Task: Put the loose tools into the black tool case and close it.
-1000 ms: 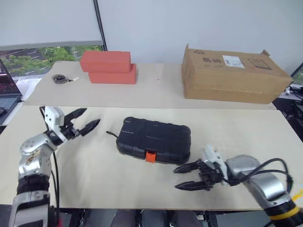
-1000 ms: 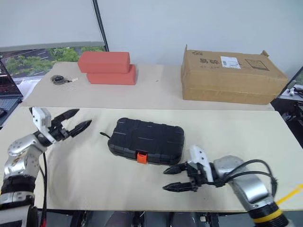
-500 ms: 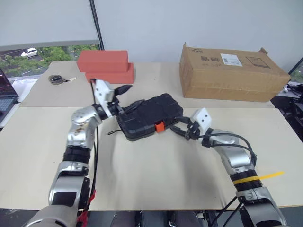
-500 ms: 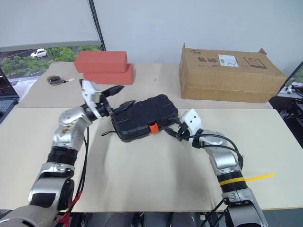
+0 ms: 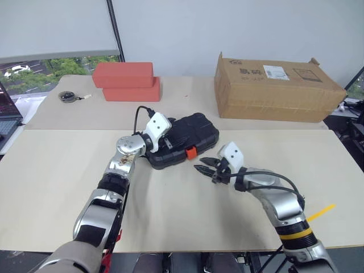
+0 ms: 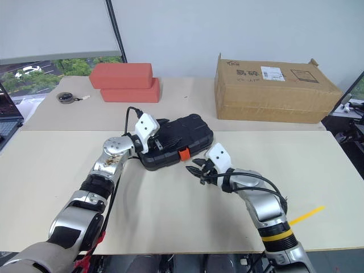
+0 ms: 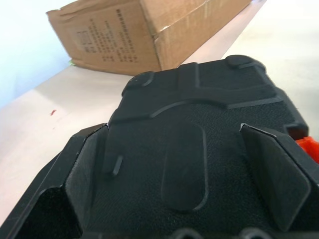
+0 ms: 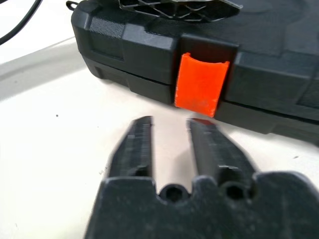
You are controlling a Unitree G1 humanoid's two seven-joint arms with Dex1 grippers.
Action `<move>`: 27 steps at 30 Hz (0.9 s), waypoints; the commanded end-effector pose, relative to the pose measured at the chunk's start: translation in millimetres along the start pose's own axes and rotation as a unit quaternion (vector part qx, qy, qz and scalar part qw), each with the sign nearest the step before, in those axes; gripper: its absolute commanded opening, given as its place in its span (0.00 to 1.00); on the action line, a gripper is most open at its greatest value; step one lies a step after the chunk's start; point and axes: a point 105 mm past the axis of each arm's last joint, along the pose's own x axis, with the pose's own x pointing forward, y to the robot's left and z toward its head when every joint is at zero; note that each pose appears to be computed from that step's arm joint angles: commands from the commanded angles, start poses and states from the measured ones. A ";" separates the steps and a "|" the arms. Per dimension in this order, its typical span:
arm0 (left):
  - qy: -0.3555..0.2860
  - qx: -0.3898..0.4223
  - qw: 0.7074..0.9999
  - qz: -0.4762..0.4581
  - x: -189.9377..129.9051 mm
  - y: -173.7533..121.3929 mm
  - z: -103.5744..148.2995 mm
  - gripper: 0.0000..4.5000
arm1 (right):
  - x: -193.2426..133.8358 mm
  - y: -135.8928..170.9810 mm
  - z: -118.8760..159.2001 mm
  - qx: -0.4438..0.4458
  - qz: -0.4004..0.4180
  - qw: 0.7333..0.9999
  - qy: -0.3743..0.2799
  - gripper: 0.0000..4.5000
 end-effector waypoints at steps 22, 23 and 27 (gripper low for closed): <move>0.074 -0.052 0.996 -0.004 -2.5 -26.8 -45.6 1.00 | 43.3 -22.8 30.8 0.005 -0.049 0.999 -0.023 0.01; 0.074 -0.055 0.996 -0.004 -2.5 -27.6 -46.1 1.00 | 42.4 -23.5 30.9 0.007 -0.050 0.998 -0.023 0.01; 0.074 -0.062 0.995 0.001 -2.3 -28.1 -47.4 1.00 | 37.2 -24.6 23.9 0.006 -0.052 0.999 -0.011 0.01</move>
